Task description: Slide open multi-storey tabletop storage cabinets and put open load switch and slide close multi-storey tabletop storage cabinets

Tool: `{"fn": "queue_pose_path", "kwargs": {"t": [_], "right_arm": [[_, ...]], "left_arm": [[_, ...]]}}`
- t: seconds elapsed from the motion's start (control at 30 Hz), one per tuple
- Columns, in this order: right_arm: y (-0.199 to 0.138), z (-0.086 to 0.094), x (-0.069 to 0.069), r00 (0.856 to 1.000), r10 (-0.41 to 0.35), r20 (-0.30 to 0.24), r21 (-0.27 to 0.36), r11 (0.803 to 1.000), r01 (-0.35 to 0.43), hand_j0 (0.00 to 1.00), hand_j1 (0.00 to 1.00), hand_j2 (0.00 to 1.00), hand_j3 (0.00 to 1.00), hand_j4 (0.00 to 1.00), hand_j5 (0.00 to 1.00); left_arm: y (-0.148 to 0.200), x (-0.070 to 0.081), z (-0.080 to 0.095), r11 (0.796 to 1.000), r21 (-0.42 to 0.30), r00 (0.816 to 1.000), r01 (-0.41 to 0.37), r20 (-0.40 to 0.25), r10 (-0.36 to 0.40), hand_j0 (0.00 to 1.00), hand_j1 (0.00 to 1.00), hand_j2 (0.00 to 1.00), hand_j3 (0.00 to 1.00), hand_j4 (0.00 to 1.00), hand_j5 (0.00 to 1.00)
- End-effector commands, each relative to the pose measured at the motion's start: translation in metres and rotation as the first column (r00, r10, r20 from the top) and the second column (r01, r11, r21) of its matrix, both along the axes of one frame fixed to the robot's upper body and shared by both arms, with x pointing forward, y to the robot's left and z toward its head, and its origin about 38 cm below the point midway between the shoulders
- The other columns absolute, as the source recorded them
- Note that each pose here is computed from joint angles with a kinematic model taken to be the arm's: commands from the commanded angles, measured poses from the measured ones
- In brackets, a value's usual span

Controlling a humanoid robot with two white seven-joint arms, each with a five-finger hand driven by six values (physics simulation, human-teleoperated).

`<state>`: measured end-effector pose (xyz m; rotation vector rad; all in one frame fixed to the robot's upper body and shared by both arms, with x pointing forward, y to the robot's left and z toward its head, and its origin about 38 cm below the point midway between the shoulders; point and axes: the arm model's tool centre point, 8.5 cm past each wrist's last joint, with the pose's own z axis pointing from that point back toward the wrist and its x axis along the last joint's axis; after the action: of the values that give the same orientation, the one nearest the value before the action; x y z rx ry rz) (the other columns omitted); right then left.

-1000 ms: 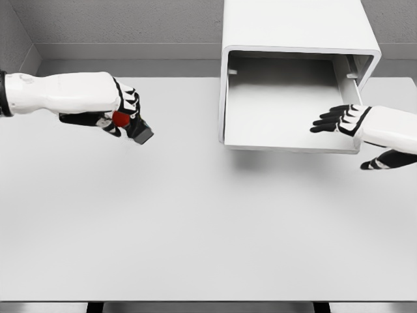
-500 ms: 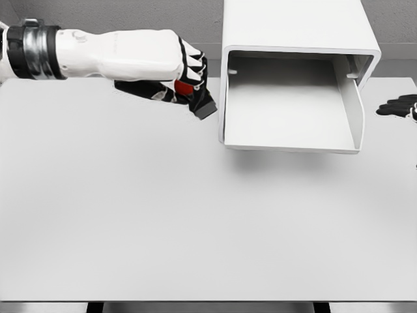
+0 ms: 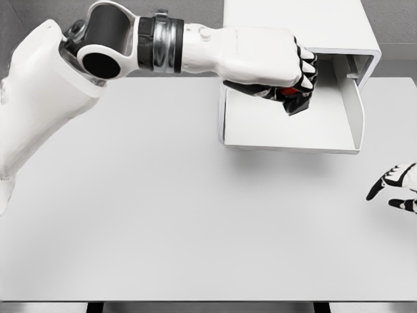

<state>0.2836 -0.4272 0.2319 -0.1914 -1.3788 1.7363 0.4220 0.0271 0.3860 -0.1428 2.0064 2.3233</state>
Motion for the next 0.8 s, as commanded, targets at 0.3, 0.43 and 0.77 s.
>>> {"fn": "queue_pose_path", "kwargs": {"t": [0.3,0.43,0.77], "right_arm": [[0.033,-0.015,0.015,0.993,0.109,-0.048,-0.001,0.994,-0.109,0.54,0.54,0.54,0.54,0.54,0.54],[0.037,-0.015,0.017,0.991,0.124,-0.046,0.001,0.992,-0.124,0.55,0.55,0.55,0.55,0.55,0.55],[0.039,-0.015,0.018,0.991,0.129,-0.047,0.001,0.992,-0.129,0.56,0.56,0.56,0.56,0.56,0.56]], "left_arm": [[-0.005,0.027,-0.022,0.995,0.052,0.996,-0.081,-0.036,0.083,0.46,0.46,0.46,0.46,0.46,0.46],[-0.002,0.034,-0.026,0.993,0.057,0.993,-0.103,-0.054,0.106,0.62,0.62,0.62,0.62,0.62,0.62],[-0.003,0.034,-0.026,0.994,0.05,0.993,-0.098,-0.063,0.101,0.97,0.97,0.97,0.97,0.97,0.97]]}}
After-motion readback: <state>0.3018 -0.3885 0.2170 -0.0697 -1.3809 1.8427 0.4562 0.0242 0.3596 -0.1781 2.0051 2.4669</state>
